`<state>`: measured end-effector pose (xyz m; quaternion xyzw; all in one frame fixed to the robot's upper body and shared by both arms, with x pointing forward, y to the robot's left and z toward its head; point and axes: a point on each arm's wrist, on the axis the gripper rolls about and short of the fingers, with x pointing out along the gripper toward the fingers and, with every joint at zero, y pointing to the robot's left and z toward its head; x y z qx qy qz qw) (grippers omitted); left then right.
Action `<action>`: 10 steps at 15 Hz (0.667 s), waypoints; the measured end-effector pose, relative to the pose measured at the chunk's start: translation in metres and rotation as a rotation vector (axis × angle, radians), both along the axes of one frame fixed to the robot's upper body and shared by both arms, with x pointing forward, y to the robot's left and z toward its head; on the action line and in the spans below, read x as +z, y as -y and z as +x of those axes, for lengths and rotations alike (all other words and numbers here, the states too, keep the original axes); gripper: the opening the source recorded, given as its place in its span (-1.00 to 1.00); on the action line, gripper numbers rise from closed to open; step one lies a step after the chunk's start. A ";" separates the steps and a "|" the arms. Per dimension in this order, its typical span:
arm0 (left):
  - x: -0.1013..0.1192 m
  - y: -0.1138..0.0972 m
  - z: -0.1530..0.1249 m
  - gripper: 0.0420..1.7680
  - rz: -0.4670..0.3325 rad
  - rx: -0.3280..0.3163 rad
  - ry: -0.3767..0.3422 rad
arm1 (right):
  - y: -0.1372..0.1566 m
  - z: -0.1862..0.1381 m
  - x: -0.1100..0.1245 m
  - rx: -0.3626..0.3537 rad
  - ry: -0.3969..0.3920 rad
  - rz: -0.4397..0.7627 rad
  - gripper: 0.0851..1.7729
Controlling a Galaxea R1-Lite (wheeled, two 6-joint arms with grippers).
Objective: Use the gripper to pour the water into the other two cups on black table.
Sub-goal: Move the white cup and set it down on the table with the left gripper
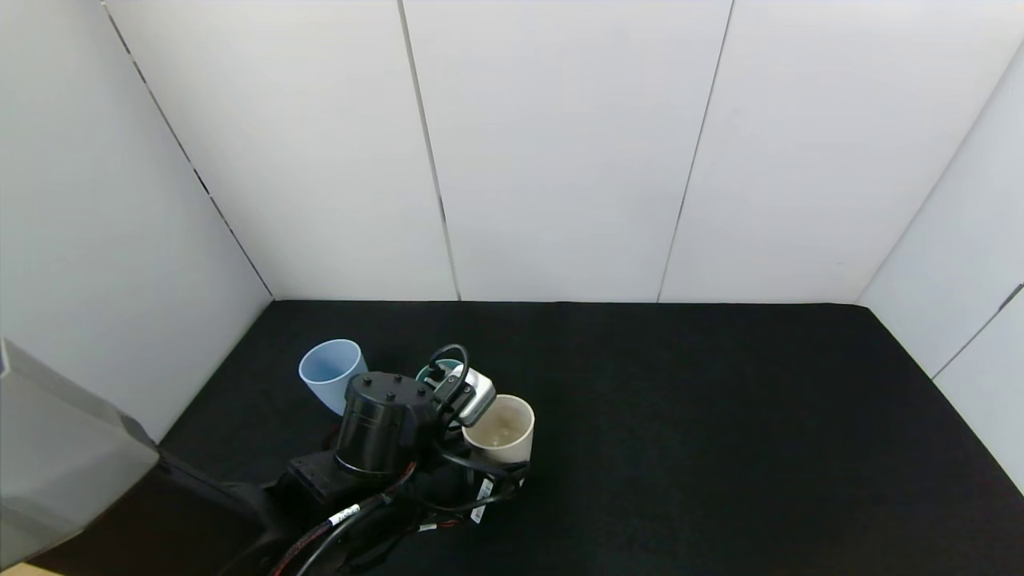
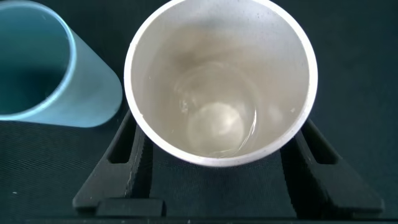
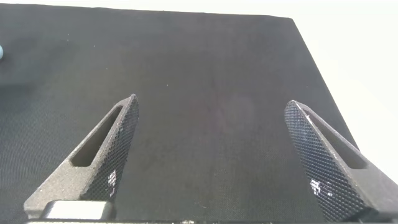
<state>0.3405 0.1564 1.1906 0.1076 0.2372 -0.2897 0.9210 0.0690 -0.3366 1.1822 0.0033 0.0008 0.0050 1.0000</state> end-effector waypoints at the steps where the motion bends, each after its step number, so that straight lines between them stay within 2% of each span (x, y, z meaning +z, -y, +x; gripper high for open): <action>1: -0.005 0.001 0.001 0.33 -0.003 0.004 -0.002 | 0.000 0.000 0.000 0.000 0.000 0.000 0.93; 6: -0.027 0.001 0.003 0.33 -0.011 0.020 -0.017 | 0.000 0.000 0.000 0.000 0.000 0.000 0.93; 10: -0.031 0.000 0.004 0.33 -0.012 0.026 -0.028 | 0.000 0.000 0.000 0.000 0.000 0.000 0.93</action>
